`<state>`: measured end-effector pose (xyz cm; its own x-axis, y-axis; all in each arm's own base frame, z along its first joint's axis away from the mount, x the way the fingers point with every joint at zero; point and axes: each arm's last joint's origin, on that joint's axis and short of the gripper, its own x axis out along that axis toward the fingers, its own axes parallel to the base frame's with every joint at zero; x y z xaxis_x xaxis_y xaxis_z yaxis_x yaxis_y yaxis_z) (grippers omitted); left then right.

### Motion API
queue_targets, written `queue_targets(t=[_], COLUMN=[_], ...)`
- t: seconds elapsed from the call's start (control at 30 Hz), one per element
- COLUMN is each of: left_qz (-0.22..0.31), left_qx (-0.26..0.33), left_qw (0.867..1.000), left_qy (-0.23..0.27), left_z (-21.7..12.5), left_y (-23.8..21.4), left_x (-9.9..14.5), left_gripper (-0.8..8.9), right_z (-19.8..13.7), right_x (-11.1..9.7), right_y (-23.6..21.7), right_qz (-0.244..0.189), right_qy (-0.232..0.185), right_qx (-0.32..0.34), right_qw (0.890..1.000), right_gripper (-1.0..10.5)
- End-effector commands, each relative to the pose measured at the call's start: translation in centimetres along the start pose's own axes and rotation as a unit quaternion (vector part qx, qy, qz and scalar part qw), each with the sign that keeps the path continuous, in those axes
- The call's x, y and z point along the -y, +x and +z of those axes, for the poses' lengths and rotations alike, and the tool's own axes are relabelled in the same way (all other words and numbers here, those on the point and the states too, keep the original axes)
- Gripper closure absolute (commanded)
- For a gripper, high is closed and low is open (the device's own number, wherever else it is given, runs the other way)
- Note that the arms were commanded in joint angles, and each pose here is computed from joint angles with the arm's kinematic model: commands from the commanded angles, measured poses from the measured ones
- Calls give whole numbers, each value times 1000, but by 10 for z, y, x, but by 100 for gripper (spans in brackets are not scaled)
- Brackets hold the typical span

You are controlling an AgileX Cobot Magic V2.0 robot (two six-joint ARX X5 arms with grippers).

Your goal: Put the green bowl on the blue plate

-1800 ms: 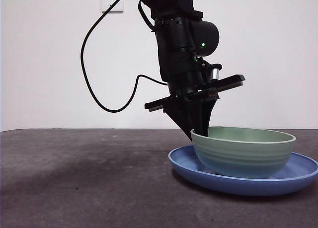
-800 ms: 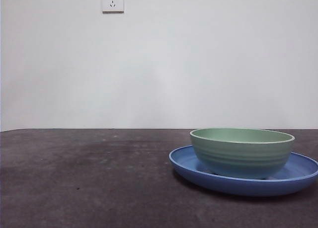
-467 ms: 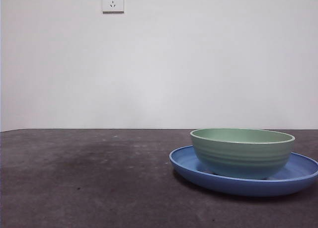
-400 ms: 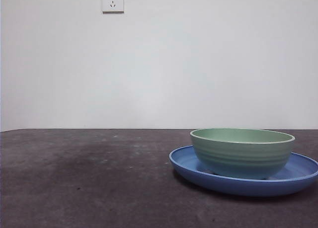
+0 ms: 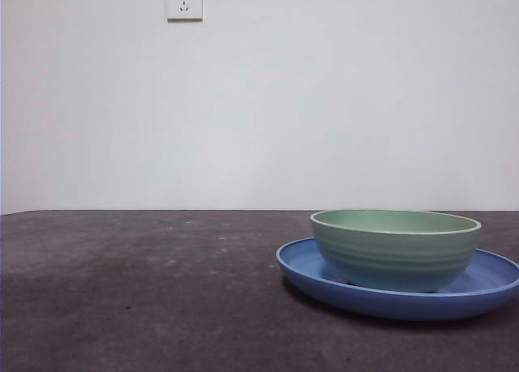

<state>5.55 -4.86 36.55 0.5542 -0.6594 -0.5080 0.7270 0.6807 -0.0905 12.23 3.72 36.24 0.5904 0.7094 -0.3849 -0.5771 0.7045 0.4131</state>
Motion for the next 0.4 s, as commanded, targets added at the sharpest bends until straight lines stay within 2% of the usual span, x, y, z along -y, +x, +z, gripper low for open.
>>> queue_targets(t=[0.03, 0.13, 0.23, 0.4], left_qz=[-3, -3, -3, -3], left_qx=[13, 13, 13, 13], left_qw=[1000, 1000, 1000, 1000], left_qy=[3, 3, 3, 3], left_z=[4, 4, 4, 4], left_y=[-2, -2, -2, -2], left_x=[1, 1, 1, 1], left_gripper=[153, 153, 153, 153], right_z=[4, 3, 1, 1], right_x=[-2, -1, 4, 29], right_y=[-2, -1, 3, 18], right_qz=[2, -6, -32, -76], right_qy=[-1, 22, 56, 117], right_qx=[5, -1, -18, -66], right_qw=[1000, 1000, 998, 988], right_gripper=[295, 295, 295, 295])
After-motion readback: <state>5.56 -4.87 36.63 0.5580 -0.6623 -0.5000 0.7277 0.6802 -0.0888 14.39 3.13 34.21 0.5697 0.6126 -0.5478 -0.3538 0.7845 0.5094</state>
